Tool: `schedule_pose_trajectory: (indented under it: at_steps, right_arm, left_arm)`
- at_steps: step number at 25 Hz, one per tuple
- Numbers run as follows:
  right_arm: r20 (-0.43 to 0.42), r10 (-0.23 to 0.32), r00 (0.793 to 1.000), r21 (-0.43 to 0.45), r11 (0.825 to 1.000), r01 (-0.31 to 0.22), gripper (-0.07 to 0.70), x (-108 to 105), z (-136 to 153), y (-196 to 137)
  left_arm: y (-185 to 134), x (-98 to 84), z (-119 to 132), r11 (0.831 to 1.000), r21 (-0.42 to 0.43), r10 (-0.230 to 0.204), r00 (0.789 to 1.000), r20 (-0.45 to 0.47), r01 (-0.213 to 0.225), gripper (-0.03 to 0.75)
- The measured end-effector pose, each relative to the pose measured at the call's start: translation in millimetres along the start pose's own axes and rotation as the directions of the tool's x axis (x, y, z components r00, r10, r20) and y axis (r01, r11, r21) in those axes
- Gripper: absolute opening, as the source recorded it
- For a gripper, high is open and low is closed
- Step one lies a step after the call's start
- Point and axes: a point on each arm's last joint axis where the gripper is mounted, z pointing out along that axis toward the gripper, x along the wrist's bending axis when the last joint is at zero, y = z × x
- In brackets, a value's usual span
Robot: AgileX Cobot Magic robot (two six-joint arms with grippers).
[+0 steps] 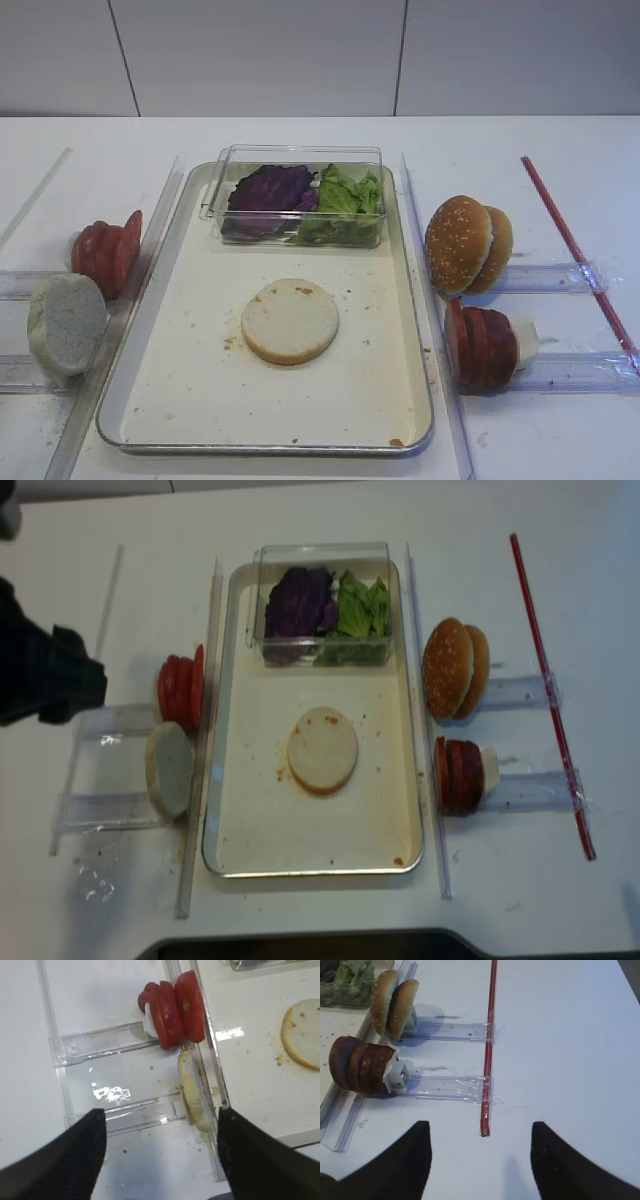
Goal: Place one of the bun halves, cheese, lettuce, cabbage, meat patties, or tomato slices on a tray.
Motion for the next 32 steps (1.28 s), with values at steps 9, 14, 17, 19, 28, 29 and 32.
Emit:
schedule_pose_trajectory:
  at_steps: [9, 14, 17, 19, 28, 29, 32]
  right_arm:
    - [0.000, 0.000, 1.000, 0.000, 1.000, 0.000, 0.454, 0, 0, 0]
    - [0.000, 0.000, 1.000, 0.000, 1.000, 0.000, 0.454, 0, 0, 0]
    - [0.000, 0.000, 1.000, 0.000, 1.000, 0.000, 0.454, 0, 0, 0]
    - [0.000, 0.000, 1.000, 0.000, 1.000, 0.000, 0.454, 0, 0, 0]
    - [0.000, 0.000, 1.000, 0.000, 1.000, 0.000, 0.454, 0, 0, 0]
    - [0.000, 0.000, 1.000, 0.000, 1.000, 0.000, 0.454, 0, 0, 0]
    - [0.000, 0.000, 1.000, 0.000, 1.000, 0.000, 0.454, 0, 0, 0]
  left_arm:
    - [-40, -3.8, -1, 0.997, -0.075, -0.027, 1.000, 0.012, 0.028, 0.437]
    - [-61, -5.1, -3, 0.992, -0.124, -0.030, 1.000, 0.010, 0.031, 0.437]
    - [-73, -5.7, -1, 0.989, -0.142, -0.030, 1.000, 0.009, 0.031, 0.437]
    - [-82, -6.0, 1, 0.987, -0.157, -0.030, 1.000, 0.008, 0.031, 0.437]
    - [-117, -7.4, 10, 0.977, -0.210, -0.032, 0.999, 0.005, 0.032, 0.437]
    - [-120, -7.5, 12, 0.977, -0.210, -0.032, 0.999, 0.005, 0.032, 0.437]
    - [-130, -7.8, 16, 0.977, -0.211, -0.034, 0.999, 0.005, 0.034, 0.437]
